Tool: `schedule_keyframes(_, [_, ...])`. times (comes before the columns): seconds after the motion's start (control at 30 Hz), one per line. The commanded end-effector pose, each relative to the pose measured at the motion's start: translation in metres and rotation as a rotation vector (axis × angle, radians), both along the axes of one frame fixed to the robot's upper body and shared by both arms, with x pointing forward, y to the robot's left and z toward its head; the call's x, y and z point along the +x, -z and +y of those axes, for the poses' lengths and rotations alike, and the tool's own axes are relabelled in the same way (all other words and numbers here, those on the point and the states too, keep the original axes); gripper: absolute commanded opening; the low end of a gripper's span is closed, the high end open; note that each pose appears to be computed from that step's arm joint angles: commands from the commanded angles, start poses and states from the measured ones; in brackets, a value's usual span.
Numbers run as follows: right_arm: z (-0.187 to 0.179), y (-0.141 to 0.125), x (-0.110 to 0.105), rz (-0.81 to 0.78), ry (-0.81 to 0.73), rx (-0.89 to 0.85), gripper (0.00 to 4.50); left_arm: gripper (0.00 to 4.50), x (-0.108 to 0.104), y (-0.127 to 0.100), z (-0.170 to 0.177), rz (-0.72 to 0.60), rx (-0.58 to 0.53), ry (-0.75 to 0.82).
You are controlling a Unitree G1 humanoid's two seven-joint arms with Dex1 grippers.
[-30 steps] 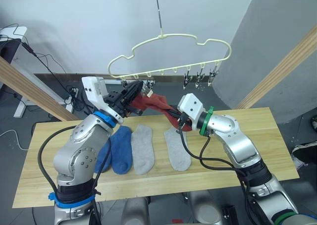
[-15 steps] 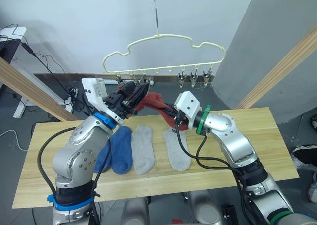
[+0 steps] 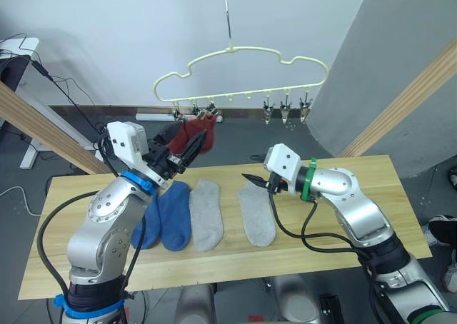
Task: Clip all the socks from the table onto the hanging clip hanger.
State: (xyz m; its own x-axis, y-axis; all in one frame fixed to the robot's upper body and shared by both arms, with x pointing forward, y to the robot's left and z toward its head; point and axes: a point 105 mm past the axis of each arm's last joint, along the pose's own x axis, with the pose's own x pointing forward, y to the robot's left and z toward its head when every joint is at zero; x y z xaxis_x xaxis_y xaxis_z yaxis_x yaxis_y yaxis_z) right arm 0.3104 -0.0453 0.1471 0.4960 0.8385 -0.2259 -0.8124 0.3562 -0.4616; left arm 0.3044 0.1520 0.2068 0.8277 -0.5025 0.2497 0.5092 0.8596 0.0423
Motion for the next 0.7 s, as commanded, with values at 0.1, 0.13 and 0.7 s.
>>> schedule_keyframes(0.1, [-0.038,-0.031,-0.022,-0.056,-0.076,-0.024,2.23,3.42,-0.014,-0.007,-0.015,-0.139,0.061,-0.006])
schedule_keyframes(0.13, [-0.044,-0.035,-0.024,-0.055,-0.077,-0.023,2.23,3.42,-0.015,-0.006,-0.016,-0.149,0.067,-0.010])
schedule_keyframes(0.7, [-0.066,-0.070,-0.042,-0.009,-0.071,0.057,2.26,2.54,0.000,0.008,-0.026,-0.202,0.020,-0.158])
